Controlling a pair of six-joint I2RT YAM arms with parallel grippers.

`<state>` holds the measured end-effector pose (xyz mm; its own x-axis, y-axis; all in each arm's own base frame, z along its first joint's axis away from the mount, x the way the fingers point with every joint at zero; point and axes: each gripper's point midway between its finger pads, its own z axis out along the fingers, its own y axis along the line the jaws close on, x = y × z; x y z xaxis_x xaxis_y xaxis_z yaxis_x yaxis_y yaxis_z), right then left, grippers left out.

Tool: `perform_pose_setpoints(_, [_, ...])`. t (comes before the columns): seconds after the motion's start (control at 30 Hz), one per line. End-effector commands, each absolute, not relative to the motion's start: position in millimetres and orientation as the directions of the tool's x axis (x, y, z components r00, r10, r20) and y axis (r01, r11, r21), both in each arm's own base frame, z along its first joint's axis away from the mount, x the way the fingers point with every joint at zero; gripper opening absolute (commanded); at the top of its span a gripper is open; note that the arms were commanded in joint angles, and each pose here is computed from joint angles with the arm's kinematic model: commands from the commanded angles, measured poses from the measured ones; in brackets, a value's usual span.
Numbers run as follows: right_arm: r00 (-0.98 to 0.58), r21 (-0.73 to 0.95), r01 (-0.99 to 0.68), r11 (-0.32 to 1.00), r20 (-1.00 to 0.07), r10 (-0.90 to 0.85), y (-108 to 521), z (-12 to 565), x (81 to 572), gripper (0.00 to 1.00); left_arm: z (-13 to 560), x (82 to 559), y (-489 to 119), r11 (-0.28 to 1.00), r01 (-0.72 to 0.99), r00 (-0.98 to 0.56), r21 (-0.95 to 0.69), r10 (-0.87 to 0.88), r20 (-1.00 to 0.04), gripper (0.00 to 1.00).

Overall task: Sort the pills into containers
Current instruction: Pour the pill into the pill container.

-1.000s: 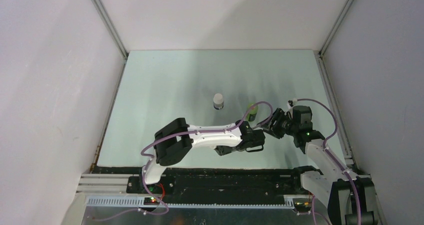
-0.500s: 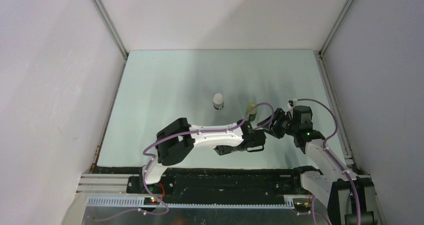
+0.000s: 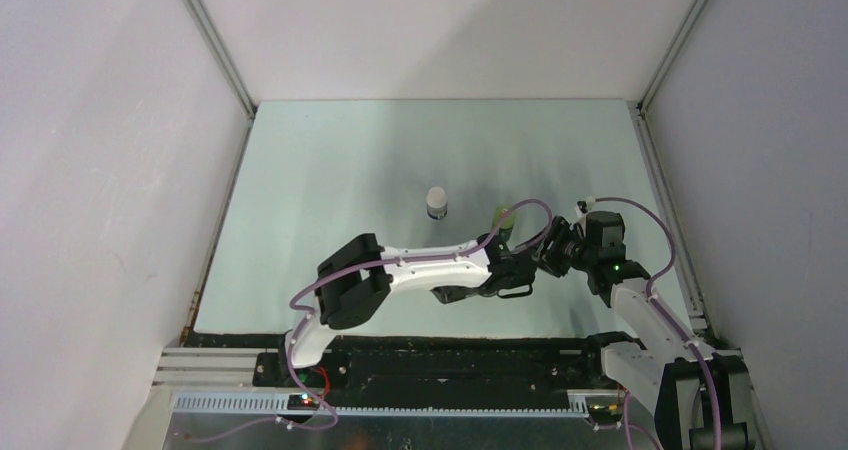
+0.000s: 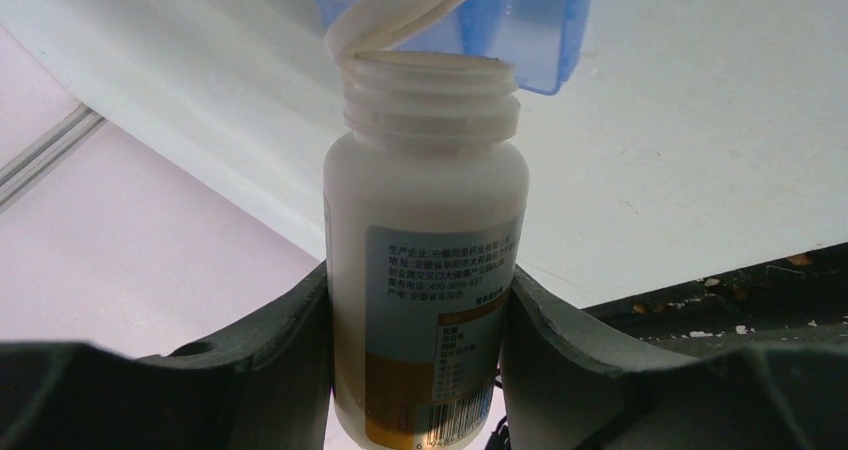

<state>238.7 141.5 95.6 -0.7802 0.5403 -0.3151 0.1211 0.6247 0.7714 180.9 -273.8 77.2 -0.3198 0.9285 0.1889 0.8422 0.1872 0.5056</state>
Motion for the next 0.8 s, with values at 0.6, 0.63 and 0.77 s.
perform_pose_setpoints(0.6, [-0.776,0.769,0.111,0.630,-0.329,0.538,139.0,92.4,238.6,0.52,86.2,192.9,-270.2,0.117,0.832,-0.303,0.542,0.915,0.268,0.00])
perform_pose_setpoints(0.63, [-0.775,0.769,0.110,0.630,-0.330,0.538,138.7,92.5,238.6,0.52,86.3,192.6,-270.0,0.115,0.833,-0.303,0.541,0.914,0.271,0.00])
perform_pose_setpoints(0.77, [-0.774,0.769,0.111,0.630,-0.330,0.540,138.2,91.9,238.7,0.52,88.0,191.2,-270.6,0.121,0.835,-0.305,0.537,0.914,0.269,0.00])
